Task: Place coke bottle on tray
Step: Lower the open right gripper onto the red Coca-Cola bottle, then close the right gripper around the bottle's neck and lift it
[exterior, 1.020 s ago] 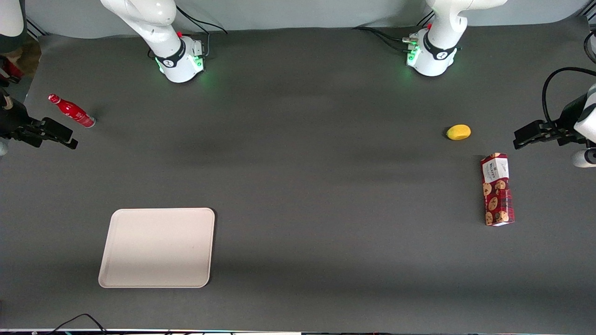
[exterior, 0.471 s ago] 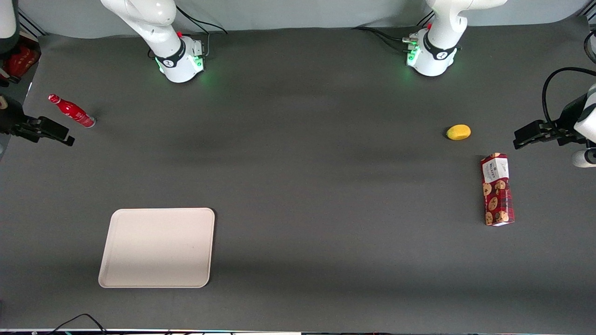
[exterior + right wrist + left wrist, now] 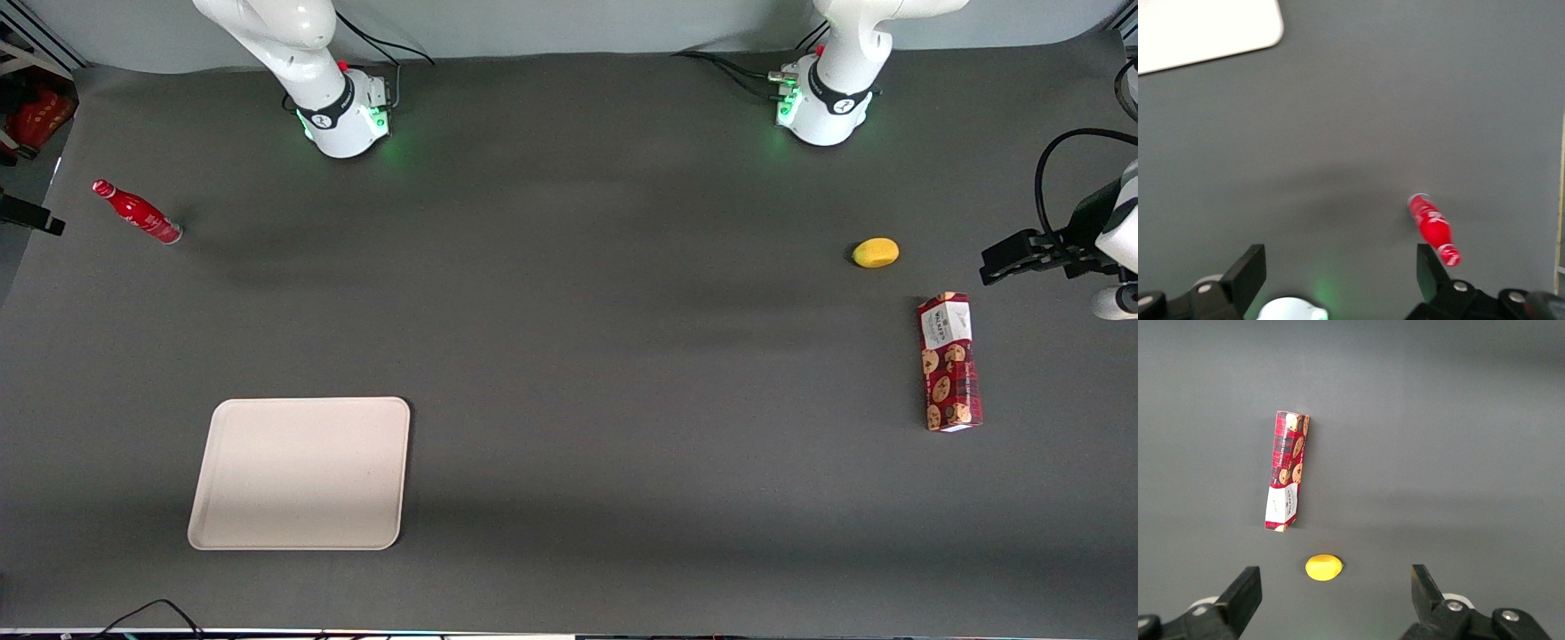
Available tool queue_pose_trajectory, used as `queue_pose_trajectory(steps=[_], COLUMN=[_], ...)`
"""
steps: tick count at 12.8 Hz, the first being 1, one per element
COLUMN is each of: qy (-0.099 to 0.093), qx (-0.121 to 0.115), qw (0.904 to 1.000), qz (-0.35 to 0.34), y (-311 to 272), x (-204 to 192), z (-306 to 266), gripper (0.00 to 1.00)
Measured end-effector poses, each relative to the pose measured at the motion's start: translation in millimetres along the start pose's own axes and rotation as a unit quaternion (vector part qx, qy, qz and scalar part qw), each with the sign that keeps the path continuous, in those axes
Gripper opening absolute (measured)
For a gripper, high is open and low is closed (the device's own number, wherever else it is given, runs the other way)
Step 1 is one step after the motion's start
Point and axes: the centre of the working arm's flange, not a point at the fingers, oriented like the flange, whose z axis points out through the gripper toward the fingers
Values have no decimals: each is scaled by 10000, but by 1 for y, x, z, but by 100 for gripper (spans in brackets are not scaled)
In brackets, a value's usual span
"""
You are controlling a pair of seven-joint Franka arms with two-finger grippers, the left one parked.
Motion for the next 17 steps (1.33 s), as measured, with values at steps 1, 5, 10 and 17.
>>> queue_pose_trajectory(steps=[1,5,10,17], qy=[125,374,458,575], qx=[-30,188,199,54], qw=[9999,9991,9987,9983], qz=[-13,99,117,-53], y=[32,119,132,144], x=[-14,-89,-125,-150], z=[21,112,188,238], gripper=[100,100,100,100])
